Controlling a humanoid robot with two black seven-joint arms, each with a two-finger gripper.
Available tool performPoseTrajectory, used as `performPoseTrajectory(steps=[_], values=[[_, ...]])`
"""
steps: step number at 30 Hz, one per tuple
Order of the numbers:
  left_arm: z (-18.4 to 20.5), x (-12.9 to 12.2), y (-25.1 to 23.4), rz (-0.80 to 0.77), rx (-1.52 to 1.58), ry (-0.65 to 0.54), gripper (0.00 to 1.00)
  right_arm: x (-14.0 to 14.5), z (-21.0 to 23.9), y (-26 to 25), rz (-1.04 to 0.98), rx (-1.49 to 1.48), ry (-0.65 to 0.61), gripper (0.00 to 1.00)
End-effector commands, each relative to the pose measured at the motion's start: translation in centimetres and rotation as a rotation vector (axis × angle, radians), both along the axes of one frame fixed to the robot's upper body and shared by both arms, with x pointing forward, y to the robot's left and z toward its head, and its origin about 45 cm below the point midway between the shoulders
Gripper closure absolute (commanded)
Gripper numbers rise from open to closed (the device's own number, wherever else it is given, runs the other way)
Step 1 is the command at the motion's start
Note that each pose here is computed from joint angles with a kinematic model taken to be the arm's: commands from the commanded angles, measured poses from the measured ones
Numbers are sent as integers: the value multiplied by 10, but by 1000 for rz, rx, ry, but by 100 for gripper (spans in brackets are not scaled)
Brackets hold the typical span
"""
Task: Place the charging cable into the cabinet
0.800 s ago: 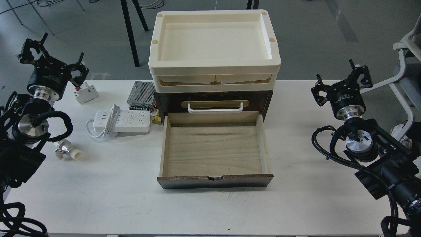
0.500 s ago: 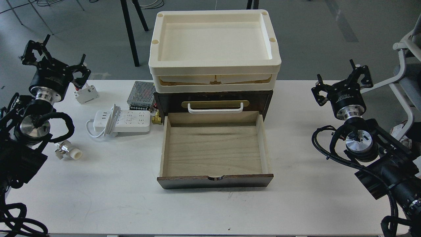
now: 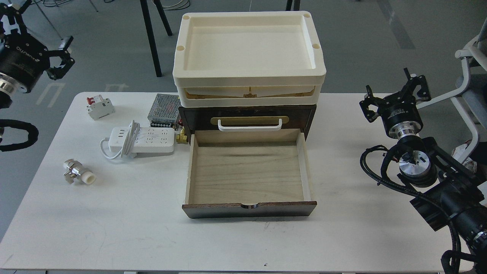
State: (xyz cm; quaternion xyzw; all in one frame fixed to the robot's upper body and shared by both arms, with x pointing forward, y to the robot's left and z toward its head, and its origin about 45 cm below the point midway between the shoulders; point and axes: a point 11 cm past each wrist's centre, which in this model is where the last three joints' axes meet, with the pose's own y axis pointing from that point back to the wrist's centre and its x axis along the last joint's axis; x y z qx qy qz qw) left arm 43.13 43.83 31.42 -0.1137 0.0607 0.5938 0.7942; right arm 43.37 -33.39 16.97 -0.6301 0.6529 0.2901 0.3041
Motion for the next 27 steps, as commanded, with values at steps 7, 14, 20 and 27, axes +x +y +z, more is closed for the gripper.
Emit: performPoseTrajectory(steps=[7,14,20,27], values=[[5,-20,-52,-290,696,-29,0,-2,-1,3,12,4,1,0],[-49,-28,-76,-422,1194,-20,0,-3,-2,4,18,3,4,0],[-96,-36,-77,-512,1539,-16,1,-3,-1,4,16,3,2,0],[-152,-39,-57,-508,1729,39,4,-3,-1,4,16,3,2,0]])
